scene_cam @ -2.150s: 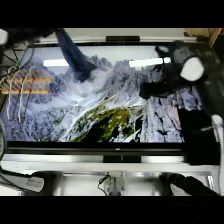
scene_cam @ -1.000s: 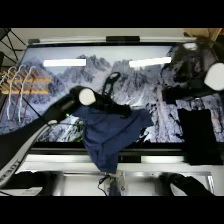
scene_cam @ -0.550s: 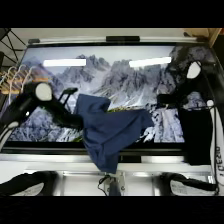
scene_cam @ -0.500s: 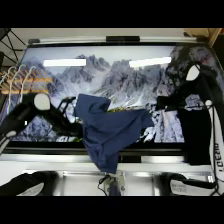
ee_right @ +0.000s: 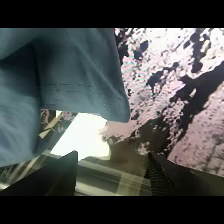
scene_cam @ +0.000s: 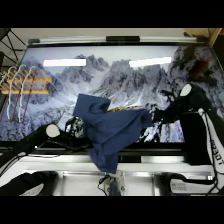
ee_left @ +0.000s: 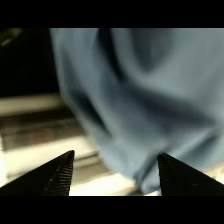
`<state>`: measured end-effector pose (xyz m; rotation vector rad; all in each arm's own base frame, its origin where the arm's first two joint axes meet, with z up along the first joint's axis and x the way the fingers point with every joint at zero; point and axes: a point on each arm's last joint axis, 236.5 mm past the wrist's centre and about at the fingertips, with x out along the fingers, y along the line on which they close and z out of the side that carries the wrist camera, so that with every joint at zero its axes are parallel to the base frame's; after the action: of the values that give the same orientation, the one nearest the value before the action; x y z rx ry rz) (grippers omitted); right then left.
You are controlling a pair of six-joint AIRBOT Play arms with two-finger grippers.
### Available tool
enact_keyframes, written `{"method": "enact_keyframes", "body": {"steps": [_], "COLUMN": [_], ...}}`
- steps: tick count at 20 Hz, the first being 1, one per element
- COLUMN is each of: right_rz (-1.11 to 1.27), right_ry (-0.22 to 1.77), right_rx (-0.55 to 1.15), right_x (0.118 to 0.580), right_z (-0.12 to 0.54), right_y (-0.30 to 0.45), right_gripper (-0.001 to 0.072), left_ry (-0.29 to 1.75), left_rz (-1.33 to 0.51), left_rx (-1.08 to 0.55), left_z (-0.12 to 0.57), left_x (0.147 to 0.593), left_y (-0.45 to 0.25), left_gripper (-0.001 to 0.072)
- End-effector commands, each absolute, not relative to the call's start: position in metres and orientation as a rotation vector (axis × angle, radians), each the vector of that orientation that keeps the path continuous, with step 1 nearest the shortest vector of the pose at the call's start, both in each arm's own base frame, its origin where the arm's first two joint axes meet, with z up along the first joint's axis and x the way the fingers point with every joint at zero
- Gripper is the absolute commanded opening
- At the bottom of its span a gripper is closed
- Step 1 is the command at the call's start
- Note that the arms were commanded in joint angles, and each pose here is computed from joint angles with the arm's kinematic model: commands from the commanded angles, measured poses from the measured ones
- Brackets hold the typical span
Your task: Fold the shirts.
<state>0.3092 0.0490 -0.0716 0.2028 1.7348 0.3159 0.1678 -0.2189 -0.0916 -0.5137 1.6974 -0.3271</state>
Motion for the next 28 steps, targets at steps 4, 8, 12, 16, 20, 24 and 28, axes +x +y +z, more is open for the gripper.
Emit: {"method": "enact_keyframes", "body": {"steps": [4,8,12,16,20,24,28], "right_rz": [0.276,0.297,0.307,0.367,0.336,0.277,0.318], "right_ry": [1.677,1.618,1.616,1.609,1.164,0.318,-0.146], "right_rx": [0.19,0.183,0.156,0.099,0.032,0.026,0.087], "right_x": [0.316,0.328,0.332,0.331,0.409,0.426,0.313], "right_z": [-0.095,-0.105,-0.118,-0.105,0.036,0.337,0.496], "right_y": [0.045,0.057,0.077,0.093,0.081,0.072,0.075], "right_gripper": [0.0625,0.0645,0.0438,0.0067,0.0067,0.0067,0.0066], "left_ry": [1.645,1.588,1.508,1.324,0.837,0.114,-0.16], "left_rz": [-0.292,-0.374,-0.47,-0.597,-0.482,-0.383,-0.45], "left_rx": [-0.572,-0.535,-0.485,-0.353,0.021,-0.104,-0.177], "left_z": [-0.112,-0.095,-0.075,-0.014,0.176,0.481,0.579], "left_x": [0.185,0.202,0.222,0.271,0.359,0.326,0.245], "left_y": [-0.24,-0.249,-0.26,-0.255,-0.178,-0.126,-0.112], "left_gripper": [0.0154,0.0035,0.0035,0.0033,0.0033,0.0033,0.0033]}}
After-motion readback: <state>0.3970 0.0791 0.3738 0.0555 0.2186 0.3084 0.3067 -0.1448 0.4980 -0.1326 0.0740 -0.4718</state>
